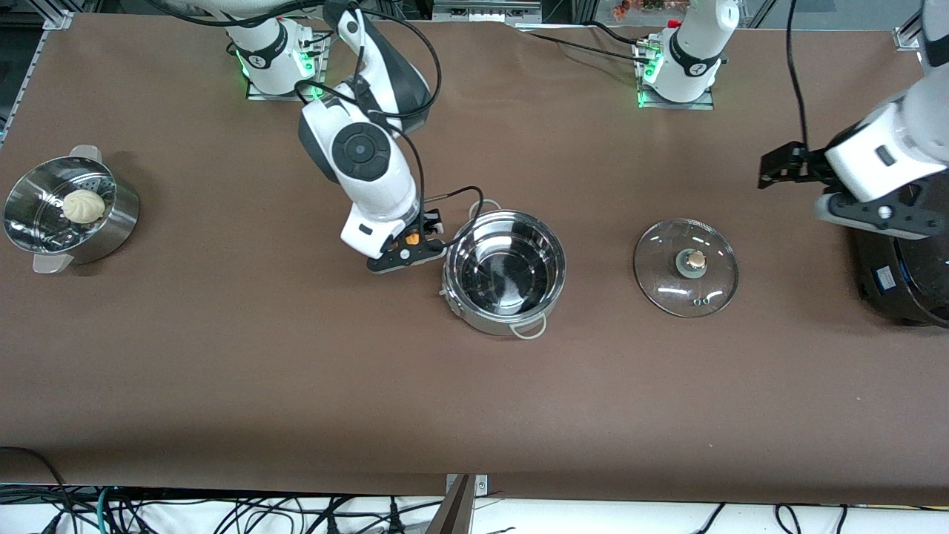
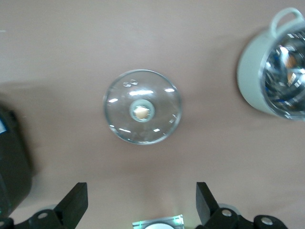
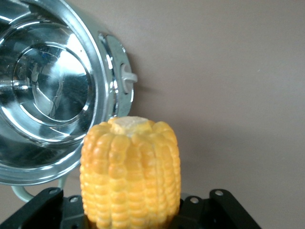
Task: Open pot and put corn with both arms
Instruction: 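Carry the corn over the pot with the right gripper while the left gripper withdraws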
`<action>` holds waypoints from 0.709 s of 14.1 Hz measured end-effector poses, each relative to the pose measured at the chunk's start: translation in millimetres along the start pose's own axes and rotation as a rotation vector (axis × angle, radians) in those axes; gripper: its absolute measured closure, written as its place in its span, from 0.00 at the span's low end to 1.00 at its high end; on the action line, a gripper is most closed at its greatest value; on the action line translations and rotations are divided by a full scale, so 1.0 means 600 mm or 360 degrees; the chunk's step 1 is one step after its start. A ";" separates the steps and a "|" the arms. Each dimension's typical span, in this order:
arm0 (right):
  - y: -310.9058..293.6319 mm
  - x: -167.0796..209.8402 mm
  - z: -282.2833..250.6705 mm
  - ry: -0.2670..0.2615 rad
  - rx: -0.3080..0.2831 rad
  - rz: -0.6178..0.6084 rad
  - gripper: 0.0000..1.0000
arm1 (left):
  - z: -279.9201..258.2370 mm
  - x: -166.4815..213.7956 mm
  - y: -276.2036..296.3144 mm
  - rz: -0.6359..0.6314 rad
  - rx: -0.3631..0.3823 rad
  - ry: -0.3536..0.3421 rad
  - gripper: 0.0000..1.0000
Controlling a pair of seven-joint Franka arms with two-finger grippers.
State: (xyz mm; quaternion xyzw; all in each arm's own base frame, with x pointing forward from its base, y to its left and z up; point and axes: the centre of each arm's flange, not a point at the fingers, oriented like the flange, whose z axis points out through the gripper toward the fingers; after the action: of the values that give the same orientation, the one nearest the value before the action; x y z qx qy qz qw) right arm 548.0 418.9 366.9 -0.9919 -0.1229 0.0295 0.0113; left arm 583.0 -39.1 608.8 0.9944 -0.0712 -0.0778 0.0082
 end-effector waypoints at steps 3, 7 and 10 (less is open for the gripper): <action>-0.056 -0.016 0.024 0.0019 0.0001 0.0067 0.96 | -0.012 -0.009 -0.033 -0.0071 0.0020 0.0098 0.00; -0.153 -0.034 0.034 0.0091 -0.0043 0.0142 0.96 | 0.009 -0.039 -0.006 -0.0180 0.0028 0.0148 0.00; -0.189 -0.026 0.054 0.0113 -0.0056 0.0149 0.96 | 0.015 -0.049 -0.011 -0.0210 0.0027 0.0142 0.00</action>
State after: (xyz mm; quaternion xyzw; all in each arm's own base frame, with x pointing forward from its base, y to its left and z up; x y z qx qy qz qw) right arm 503.4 525.9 338.7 -0.9970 -0.0765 -0.0075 -0.0032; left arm 553.5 -28.5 604.0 0.9994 -0.0059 -0.0333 -0.0023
